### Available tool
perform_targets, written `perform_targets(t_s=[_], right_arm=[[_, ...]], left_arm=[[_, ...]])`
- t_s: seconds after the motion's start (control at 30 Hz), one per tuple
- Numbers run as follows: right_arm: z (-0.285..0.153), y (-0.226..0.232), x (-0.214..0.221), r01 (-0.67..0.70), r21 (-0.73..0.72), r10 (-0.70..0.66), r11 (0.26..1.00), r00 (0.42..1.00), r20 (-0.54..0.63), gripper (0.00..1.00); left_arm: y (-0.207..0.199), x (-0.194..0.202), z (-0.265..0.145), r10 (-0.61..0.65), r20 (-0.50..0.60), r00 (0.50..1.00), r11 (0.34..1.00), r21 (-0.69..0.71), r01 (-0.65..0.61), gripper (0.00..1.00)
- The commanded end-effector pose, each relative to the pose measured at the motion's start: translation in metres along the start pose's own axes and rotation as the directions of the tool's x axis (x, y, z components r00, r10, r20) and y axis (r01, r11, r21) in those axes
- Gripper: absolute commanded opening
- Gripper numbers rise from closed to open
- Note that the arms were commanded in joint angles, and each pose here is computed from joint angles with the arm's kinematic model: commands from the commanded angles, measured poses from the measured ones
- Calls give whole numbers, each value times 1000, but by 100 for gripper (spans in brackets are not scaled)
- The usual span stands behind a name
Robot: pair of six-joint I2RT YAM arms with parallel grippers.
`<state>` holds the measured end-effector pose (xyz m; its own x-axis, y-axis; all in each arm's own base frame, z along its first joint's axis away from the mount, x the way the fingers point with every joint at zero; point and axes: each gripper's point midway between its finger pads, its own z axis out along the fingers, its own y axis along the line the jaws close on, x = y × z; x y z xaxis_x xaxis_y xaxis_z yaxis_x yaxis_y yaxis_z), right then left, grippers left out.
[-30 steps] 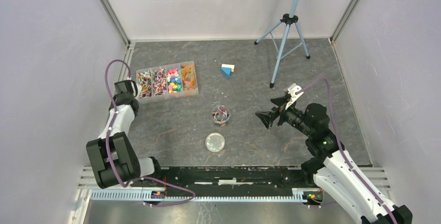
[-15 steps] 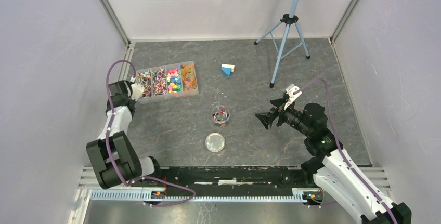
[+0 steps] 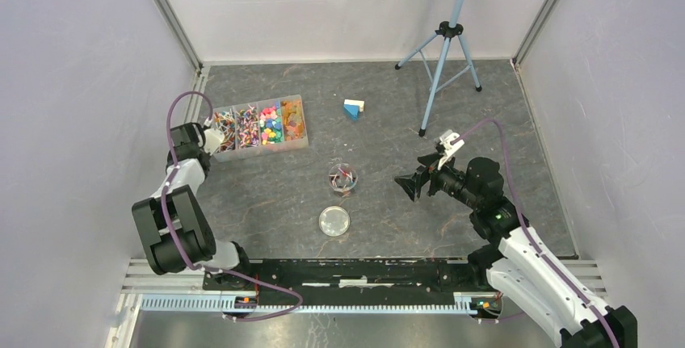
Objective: Pack the candies
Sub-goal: Scoop the fake candies from the storage box.
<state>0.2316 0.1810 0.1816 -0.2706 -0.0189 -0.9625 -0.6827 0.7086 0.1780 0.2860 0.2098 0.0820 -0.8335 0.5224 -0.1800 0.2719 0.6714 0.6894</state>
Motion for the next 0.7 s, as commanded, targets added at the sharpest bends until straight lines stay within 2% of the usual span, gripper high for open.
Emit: perform_targets(t_s=[0.0,0.27,0.43,0.67], right_arm=[[3,1,-9,20,-10,-20,1000,999,33,98],[5,3,-12,15,-20,-14,1000,999,38,98],[4,2,-11,15,-14,-15,1000,999,38,98],[4,1,-14,15,-6,-15,1000,999,48,98]], left_arm=[[28,-24,-2,58,101,993,997,-65,-52,2],[1,-30,-6,129,198,972,991,-3,-131,2],[-2,-39,-10,117,253,960,992,21,-126,2],[-5,-39,-18,114,270,956,990,46,-131,2]])
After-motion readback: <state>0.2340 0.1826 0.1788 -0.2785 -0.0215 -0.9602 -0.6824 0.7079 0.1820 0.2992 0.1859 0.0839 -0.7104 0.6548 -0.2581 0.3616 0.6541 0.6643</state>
